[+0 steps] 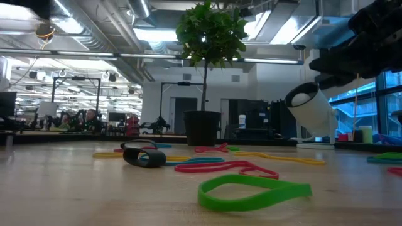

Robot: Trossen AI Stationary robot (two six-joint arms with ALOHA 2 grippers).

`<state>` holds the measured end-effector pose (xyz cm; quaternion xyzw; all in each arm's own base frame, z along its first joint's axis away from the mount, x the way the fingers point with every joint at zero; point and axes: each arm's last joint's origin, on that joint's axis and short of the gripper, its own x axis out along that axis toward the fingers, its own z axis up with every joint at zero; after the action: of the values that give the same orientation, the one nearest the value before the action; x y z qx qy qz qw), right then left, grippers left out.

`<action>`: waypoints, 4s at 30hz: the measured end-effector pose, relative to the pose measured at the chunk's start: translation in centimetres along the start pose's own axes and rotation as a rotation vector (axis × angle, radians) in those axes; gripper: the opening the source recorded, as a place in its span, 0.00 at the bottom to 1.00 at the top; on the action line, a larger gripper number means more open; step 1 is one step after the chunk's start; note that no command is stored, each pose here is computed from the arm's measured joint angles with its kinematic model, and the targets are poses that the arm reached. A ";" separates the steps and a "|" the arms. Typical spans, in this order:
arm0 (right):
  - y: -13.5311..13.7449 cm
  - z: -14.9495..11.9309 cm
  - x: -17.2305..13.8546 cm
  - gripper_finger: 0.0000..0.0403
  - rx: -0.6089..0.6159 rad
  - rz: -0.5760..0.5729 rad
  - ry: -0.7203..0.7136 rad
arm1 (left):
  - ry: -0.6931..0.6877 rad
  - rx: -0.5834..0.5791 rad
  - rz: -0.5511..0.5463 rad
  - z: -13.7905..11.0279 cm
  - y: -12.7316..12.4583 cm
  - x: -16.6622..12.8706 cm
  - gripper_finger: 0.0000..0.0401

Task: Pick and place rubber bands into bin
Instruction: Put the yellow rubber band into the gray bin, then put the green rubber band into the gray bin

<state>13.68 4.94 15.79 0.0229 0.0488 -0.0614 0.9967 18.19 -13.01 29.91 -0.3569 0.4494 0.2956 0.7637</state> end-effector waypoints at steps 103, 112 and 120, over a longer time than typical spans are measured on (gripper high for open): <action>0.0 0.0 0.0 0.09 0.021 0.000 0.001 | 0.383 -0.089 0.191 -12.6 -3.6 6.3 0.38; 0.0 0.0 0.0 0.09 0.020 0.000 0.001 | 0.292 0.061 0.193 -6.0 -3.1 5.8 0.38; 0.0 0.0 0.0 0.09 0.018 0.000 0.001 | 0.028 0.231 0.226 0.8 -2.3 6.6 0.35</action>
<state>13.68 4.94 15.78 0.0321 0.0488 -0.0621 0.9964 23.13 -12.83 24.90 -0.2179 0.5281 0.3211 0.7553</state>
